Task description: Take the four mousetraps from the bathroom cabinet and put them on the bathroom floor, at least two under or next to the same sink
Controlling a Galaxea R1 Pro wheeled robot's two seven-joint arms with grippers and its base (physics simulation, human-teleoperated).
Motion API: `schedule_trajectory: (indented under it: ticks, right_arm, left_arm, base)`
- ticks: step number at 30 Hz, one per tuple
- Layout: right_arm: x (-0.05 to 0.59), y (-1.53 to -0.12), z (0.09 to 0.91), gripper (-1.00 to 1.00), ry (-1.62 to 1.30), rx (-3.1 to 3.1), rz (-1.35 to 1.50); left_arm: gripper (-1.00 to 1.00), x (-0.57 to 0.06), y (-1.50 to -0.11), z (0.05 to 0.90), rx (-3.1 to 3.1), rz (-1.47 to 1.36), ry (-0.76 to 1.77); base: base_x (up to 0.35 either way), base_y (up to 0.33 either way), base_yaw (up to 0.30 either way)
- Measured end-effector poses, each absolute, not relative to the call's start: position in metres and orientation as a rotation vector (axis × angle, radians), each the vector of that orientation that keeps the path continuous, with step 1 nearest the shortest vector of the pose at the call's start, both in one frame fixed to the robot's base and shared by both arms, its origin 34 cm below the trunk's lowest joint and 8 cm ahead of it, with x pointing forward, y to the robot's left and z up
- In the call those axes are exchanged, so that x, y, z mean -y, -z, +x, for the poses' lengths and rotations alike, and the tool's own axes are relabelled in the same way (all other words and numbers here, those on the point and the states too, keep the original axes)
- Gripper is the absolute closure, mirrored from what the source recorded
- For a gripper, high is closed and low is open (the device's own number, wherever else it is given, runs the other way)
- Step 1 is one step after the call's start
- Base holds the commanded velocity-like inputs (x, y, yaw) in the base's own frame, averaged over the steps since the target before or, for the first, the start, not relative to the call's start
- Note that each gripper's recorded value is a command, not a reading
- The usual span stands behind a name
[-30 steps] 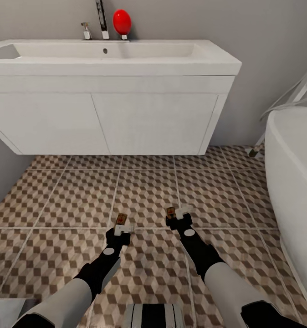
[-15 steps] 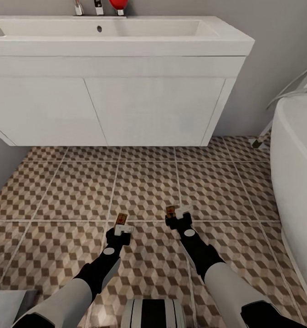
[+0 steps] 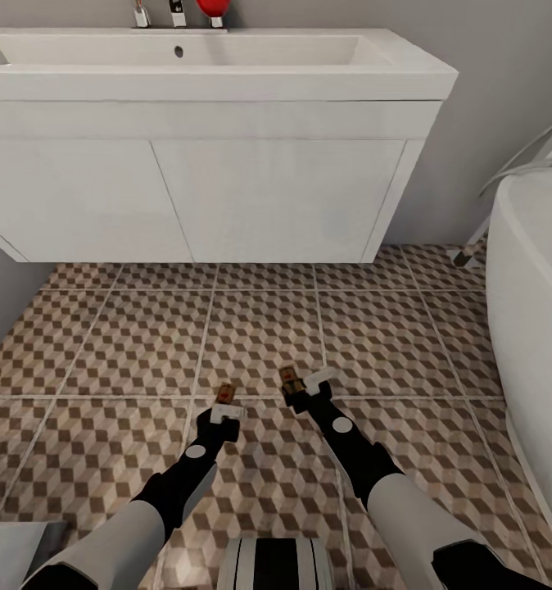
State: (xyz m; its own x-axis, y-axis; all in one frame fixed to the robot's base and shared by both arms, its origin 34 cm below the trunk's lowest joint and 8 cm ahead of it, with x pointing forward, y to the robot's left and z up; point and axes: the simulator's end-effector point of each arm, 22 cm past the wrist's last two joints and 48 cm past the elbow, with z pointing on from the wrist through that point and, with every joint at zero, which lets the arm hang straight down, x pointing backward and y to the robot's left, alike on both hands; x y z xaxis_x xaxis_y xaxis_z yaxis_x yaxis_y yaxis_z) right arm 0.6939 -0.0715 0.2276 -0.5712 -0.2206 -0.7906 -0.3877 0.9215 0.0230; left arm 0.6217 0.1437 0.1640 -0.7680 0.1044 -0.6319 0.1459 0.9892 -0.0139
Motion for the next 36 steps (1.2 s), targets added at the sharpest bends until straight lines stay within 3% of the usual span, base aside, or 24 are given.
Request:
schedule_trajectory:
  ticks: [23, 36]
  right_arm:
    - [0.071, -0.228, 0.694, 1.0, -0.248, -2.197, -0.434]
    - [0.072, -0.226, 0.693, 1.0, -0.243, -2.213, -0.438]
  left_arm:
    - [1.0, -0.132, -0.222, 0.682, -2.45, 0.19, 0.12]
    - [1.0, -0.155, -0.198, 0.663, -2.521, 0.201, 0.067]
  base:
    - [0.0, 0.0, 0.0]
    - [0.0, 0.0, 0.0]
